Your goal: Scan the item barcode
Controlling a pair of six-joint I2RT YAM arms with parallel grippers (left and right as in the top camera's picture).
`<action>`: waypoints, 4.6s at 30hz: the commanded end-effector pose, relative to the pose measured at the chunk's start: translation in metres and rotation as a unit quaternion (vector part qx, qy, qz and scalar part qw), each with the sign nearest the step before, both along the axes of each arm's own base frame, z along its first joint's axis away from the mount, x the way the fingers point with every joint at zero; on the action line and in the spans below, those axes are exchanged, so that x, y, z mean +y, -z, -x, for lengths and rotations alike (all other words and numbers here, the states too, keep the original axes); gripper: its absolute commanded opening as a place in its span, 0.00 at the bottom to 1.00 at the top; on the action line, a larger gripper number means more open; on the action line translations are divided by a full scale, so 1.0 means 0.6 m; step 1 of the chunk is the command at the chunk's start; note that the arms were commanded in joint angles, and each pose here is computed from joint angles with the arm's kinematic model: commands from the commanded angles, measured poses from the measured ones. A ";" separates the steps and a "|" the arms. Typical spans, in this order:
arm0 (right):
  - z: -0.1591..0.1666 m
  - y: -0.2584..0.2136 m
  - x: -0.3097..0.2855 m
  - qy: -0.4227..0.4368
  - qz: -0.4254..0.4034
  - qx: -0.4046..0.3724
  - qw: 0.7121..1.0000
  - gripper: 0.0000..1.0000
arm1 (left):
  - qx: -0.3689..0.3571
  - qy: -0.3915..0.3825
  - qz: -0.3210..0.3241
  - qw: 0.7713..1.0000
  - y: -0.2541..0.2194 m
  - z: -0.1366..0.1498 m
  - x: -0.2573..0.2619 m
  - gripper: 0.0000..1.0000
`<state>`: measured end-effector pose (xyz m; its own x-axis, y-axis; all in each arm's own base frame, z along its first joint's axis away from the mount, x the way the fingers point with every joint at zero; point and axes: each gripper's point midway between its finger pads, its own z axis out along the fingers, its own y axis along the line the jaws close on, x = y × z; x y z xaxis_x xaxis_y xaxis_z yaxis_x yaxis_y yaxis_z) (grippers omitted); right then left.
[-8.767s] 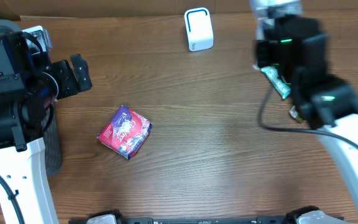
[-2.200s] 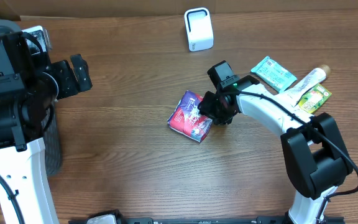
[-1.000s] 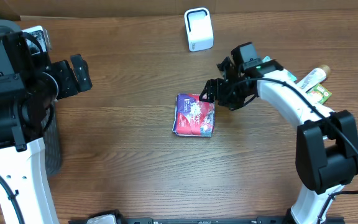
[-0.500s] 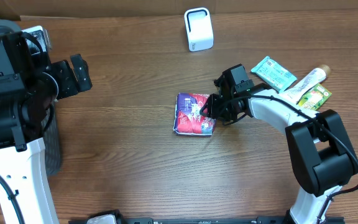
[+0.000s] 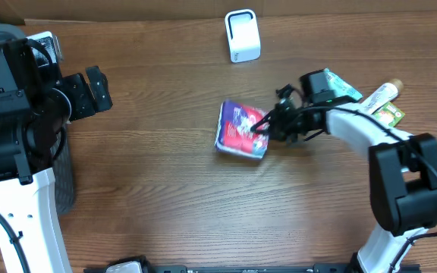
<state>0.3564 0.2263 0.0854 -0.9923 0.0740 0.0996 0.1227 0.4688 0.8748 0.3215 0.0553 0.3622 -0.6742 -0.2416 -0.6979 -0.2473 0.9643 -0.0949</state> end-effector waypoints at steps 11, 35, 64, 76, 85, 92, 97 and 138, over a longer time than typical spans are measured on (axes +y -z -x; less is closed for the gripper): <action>0.006 -0.188 -0.042 -0.054 -0.252 0.012 0.966 0.04 | -0.006 -0.004 -0.002 1.000 -0.007 -0.001 0.004 1.00; -0.015 -0.191 -0.071 -0.004 -0.248 0.111 0.962 0.04 | -0.006 -0.004 -0.002 1.000 -0.007 -0.001 0.004 0.99; -0.071 -0.068 -0.223 0.170 0.487 -0.082 0.853 0.04 | -0.006 -0.004 -0.002 1.000 -0.007 -0.001 0.004 1.00; -0.003 -0.123 -0.192 -0.026 0.739 -0.209 0.640 0.04 | -0.006 -0.004 -0.002 1.000 -0.007 -0.001 0.004 1.00; 0.010 -0.030 -0.175 -0.122 0.794 -0.179 0.568 0.04 | -0.006 -0.004 -0.002 1.000 -0.007 -0.001 0.004 1.00; 0.018 0.004 -0.166 -0.145 0.799 -0.165 0.560 0.04 | -0.006 -0.004 -0.002 1.000 -0.007 -0.001 0.004 1.00; 0.050 0.015 -0.126 -0.177 0.778 -0.166 0.580 0.08 | -0.006 -0.004 -0.002 1.000 -0.007 -0.001 0.004 1.00; -0.007 -0.102 -0.107 -0.132 0.373 -0.002 0.918 0.87 | -0.006 -0.004 -0.002 1.000 -0.007 -0.001 0.004 1.00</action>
<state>0.3676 0.1599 0.1531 -0.9929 -0.0965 0.0698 -0.0798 0.9741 0.2118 0.3215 0.0553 0.3622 -0.6742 -0.2416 -0.6979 -0.2473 0.9643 -0.0949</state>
